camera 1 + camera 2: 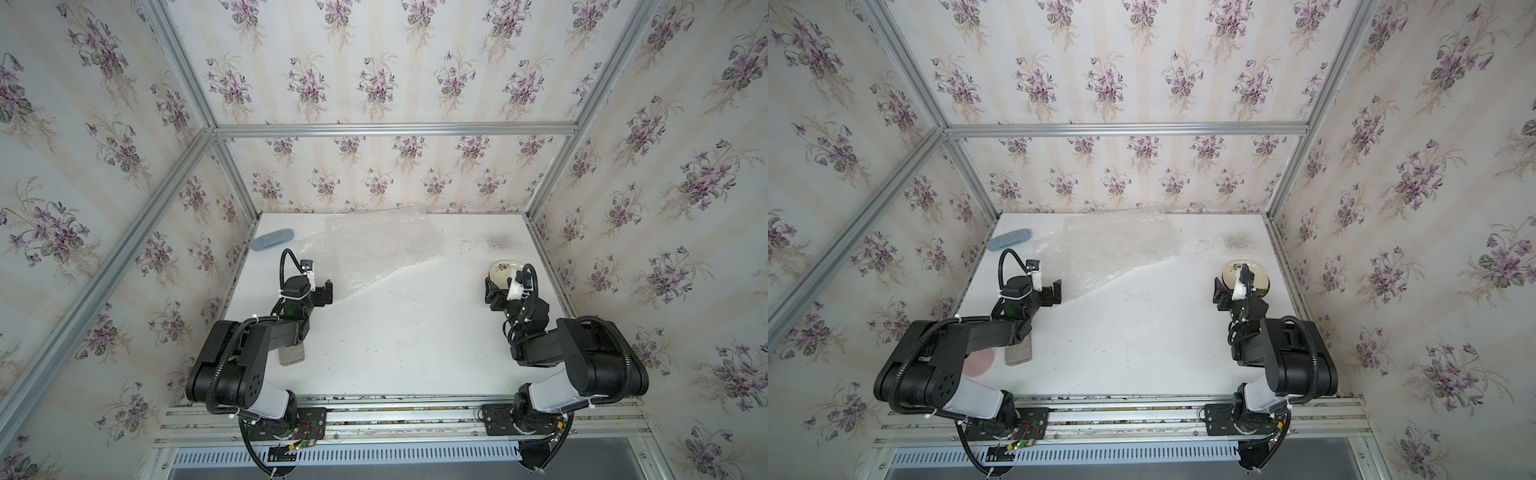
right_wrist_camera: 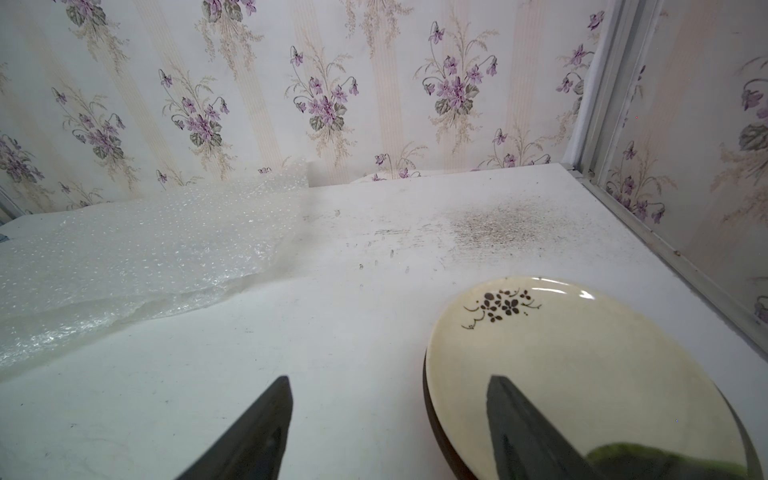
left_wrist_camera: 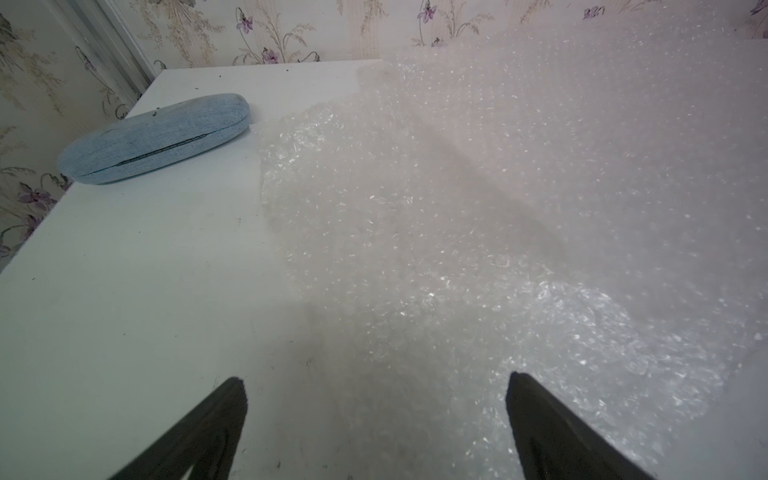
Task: Unpack dinner plates from bubble wrap
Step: Reset both arms
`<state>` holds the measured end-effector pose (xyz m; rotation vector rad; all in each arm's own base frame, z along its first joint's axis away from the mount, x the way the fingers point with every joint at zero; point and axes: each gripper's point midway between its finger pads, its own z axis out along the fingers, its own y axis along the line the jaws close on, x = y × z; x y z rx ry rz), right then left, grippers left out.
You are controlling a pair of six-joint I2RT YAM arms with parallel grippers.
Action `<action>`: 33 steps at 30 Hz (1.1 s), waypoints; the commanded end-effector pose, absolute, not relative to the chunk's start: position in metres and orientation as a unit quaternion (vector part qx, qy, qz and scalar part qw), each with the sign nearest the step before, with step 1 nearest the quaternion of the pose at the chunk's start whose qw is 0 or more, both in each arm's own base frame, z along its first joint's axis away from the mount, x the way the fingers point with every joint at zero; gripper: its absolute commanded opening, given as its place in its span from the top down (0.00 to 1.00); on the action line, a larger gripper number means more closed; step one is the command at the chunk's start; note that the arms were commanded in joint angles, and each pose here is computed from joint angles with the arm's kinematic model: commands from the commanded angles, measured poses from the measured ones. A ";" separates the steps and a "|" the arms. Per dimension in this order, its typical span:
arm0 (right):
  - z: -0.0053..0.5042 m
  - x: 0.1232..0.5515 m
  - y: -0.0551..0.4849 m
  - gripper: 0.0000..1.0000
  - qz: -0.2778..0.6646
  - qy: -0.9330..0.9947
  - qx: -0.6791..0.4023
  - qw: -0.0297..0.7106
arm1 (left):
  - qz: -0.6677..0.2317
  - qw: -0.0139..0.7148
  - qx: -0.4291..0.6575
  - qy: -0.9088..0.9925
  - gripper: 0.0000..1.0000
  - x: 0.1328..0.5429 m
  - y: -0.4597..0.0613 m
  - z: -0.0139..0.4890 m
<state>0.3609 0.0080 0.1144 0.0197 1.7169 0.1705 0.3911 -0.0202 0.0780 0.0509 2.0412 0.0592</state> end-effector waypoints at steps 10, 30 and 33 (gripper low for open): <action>0.123 0.374 0.007 0.01 0.038 0.750 0.015 0.660 | 0.028 0.543 0.025 0.839 0.01 0.396 -0.020 0.090; 0.124 0.373 0.009 0.00 0.041 0.748 0.007 0.662 | 0.028 0.544 0.025 0.839 0.01 0.396 -0.020 0.090; 0.125 0.373 0.009 0.00 0.041 0.748 0.007 0.662 | 0.028 0.543 0.025 0.839 0.00 0.396 -0.020 0.090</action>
